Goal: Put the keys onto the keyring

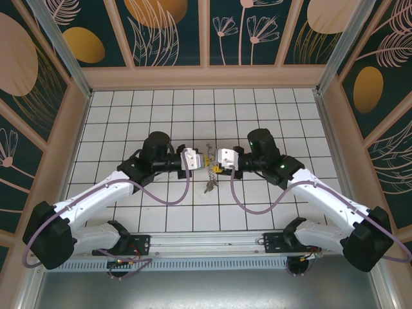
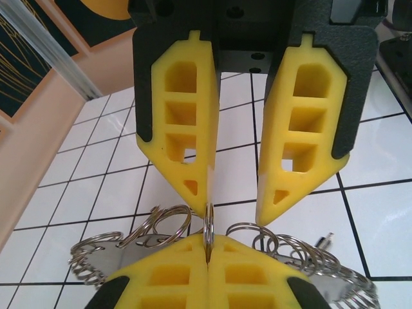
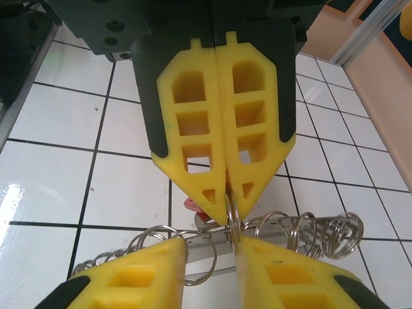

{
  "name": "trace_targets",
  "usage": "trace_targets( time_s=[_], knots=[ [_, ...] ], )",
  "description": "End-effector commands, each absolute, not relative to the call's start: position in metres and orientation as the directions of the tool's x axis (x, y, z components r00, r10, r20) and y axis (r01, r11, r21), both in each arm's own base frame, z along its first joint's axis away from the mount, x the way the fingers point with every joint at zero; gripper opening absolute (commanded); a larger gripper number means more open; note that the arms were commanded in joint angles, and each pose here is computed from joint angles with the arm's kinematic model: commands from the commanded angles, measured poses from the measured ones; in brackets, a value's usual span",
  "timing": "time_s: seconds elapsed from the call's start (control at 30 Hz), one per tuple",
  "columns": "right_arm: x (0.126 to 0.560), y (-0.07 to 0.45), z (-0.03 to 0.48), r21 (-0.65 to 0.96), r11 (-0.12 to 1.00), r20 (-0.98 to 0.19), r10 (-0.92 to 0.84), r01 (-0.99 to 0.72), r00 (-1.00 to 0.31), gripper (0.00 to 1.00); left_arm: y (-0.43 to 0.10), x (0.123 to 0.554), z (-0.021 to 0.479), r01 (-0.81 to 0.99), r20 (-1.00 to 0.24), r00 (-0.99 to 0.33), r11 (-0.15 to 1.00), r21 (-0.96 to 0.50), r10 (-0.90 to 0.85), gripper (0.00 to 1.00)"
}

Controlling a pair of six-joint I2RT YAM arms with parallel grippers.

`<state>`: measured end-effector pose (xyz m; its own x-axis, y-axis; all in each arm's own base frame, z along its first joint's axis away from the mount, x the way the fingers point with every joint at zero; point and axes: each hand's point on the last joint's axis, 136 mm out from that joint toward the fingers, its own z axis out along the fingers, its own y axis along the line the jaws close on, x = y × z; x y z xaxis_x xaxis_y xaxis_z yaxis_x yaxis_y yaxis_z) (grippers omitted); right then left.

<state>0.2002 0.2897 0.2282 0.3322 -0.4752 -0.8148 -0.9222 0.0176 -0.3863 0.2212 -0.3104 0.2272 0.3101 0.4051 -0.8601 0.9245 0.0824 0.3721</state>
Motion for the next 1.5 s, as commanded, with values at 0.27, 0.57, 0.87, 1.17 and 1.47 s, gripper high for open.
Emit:
trace_targets(
  time_s=[0.27,0.57,0.87,1.17,1.47],
  knots=[
    [0.205,0.294,0.238,-0.4,0.01,-0.814,-0.462,-0.916,0.351,0.17,-0.31,0.213,0.253,0.886,-0.845,0.416,0.058,0.46,0.337,0.0],
    [0.204,0.294,0.247,-0.421,0.013,-0.815,-0.443,-0.907,0.372,0.23,-0.311,0.211,0.25,0.892,-0.847,0.41,0.045,0.45,0.339,0.0],
    [0.195,0.294,0.26,-0.423,-0.011,-0.832,-0.391,-0.906,0.393,0.16,-0.31,0.211,0.245,0.891,-0.842,0.411,0.04,0.452,0.348,0.0],
    [0.193,0.296,0.261,-0.418,-0.029,-0.836,-0.38,-0.908,0.396,0.21,-0.31,0.212,0.246,0.888,-0.84,0.417,0.043,0.458,0.348,0.0],
    [0.198,0.303,0.253,-0.385,-0.031,-0.843,-0.395,-0.922,0.365,0.19,-0.311,0.214,0.245,0.891,-0.843,0.41,0.045,0.452,0.349,0.0]
  ],
)
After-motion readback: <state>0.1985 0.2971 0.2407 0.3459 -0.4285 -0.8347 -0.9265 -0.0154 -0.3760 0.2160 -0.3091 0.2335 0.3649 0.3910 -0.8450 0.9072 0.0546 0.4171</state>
